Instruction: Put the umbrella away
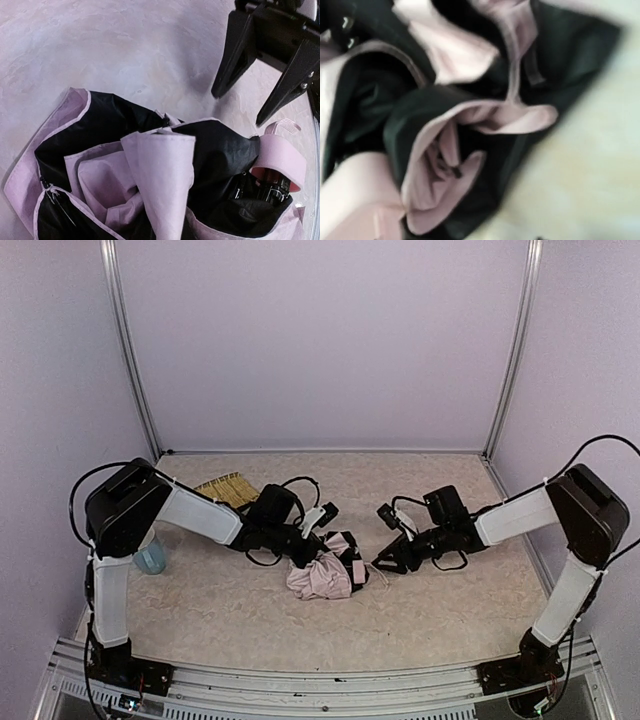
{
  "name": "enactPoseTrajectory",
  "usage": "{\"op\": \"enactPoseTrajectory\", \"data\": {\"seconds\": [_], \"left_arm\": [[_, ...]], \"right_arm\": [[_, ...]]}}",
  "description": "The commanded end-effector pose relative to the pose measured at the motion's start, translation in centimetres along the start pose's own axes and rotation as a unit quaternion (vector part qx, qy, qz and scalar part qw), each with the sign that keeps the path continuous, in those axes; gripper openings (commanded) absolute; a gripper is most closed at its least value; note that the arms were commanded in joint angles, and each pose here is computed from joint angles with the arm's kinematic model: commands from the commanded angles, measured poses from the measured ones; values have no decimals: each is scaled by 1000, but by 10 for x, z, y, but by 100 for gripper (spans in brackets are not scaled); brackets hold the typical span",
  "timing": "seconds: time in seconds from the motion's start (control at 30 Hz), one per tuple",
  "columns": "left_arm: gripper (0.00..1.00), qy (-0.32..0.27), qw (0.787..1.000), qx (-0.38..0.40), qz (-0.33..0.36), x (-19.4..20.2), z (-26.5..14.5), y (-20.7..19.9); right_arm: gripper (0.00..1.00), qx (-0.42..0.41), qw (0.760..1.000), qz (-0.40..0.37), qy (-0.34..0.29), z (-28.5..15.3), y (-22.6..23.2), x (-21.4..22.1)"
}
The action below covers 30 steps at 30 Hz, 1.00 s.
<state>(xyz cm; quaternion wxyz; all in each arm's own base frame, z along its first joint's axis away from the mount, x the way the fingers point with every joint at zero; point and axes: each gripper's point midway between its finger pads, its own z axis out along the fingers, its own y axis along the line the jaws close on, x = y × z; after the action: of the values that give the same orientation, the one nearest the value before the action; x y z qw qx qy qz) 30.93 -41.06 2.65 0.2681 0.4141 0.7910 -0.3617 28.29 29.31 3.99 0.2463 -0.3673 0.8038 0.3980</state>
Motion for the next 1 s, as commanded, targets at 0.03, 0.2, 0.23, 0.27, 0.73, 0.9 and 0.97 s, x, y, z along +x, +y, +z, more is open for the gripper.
{"op": "enactPoseTrajectory", "data": {"seconds": [0.03, 0.2, 0.23, 0.27, 0.73, 0.9, 0.97], "left_arm": [[12, 156, 985, -33, -64, 112, 17, 24], [17, 166, 984, -23, -66, 118, 19, 21], [18, 167, 983, -22, -65, 118, 19, 21], [18, 169, 983, -22, -64, 119, 19, 22], [33, 171, 983, -27, -53, 97, 23, 27], [62, 43, 994, -69, -72, 8, -8, 50], [80, -45, 994, -58, -76, -44, -39, 49]], "right_arm": [[57, 103, 987, -121, -21, -33, 17, -36], [73, 110, 943, -312, -23, -22, 74, -55], [77, 113, 934, -339, -16, -16, 80, -58], [79, 114, 926, -360, -4, -8, 84, -57], [71, 67, 891, -409, 183, 93, 53, 6], [56, 39, 912, -339, 227, 93, 48, 48], [52, 37, 920, -310, 238, 89, 44, 60]]}}
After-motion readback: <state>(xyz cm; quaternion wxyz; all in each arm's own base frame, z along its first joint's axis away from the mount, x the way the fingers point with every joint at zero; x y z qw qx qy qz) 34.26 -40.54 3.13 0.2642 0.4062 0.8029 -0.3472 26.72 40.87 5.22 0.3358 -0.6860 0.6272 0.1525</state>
